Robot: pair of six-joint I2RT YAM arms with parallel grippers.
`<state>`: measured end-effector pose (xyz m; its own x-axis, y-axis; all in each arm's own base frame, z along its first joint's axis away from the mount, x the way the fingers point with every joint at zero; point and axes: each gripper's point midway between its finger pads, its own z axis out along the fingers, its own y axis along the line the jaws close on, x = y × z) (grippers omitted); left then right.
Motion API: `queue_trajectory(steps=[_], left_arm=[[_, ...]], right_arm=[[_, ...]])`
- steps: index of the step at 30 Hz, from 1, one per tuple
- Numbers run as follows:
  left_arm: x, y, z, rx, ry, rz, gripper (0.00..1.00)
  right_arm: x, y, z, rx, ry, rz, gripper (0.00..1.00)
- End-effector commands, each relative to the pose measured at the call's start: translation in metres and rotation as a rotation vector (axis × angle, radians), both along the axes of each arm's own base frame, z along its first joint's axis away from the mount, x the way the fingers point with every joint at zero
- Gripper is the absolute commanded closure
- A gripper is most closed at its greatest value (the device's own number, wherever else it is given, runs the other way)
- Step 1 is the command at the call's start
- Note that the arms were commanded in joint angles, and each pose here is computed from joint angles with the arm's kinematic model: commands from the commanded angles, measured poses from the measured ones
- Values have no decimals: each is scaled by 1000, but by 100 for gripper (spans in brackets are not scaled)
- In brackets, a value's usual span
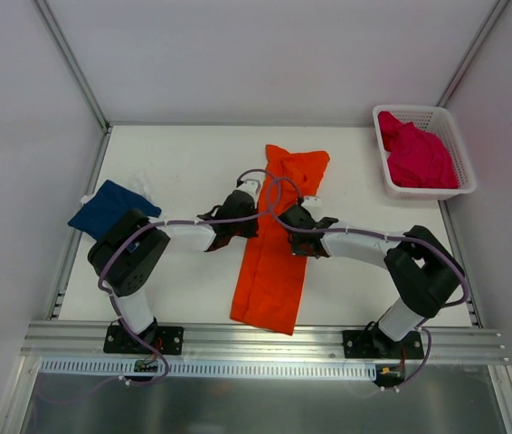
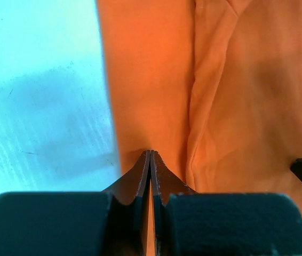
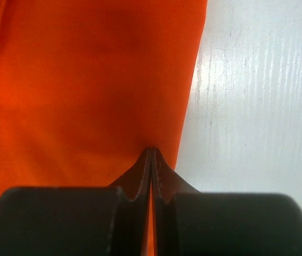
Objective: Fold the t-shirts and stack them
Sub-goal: Rotate the tshirt 90 degrees
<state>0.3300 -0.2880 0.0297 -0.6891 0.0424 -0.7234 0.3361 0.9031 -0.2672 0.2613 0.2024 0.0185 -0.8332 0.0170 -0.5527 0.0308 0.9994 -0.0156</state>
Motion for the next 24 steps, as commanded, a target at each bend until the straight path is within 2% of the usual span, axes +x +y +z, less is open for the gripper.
queue_trajectory(steps=[1,5,9,15,24], left_arm=[[13,9,22,-17,-49,35,100],[14,2,35,-77,-68,22,100],[30,-30,70,-185,-98,-34,100],[49,-73,70,-249,-50,-112,100],[60,-101,56,-300,16,-154,100]], right_arm=[[-4,2,-5,2,16,0,99],[-3,-5,2,1,-15,-16,100],[3,-5,17,19,-51,-18,99],[4,-8,23,20,-60,-24,100],[4,-13,7,2,-23,-38,99]])
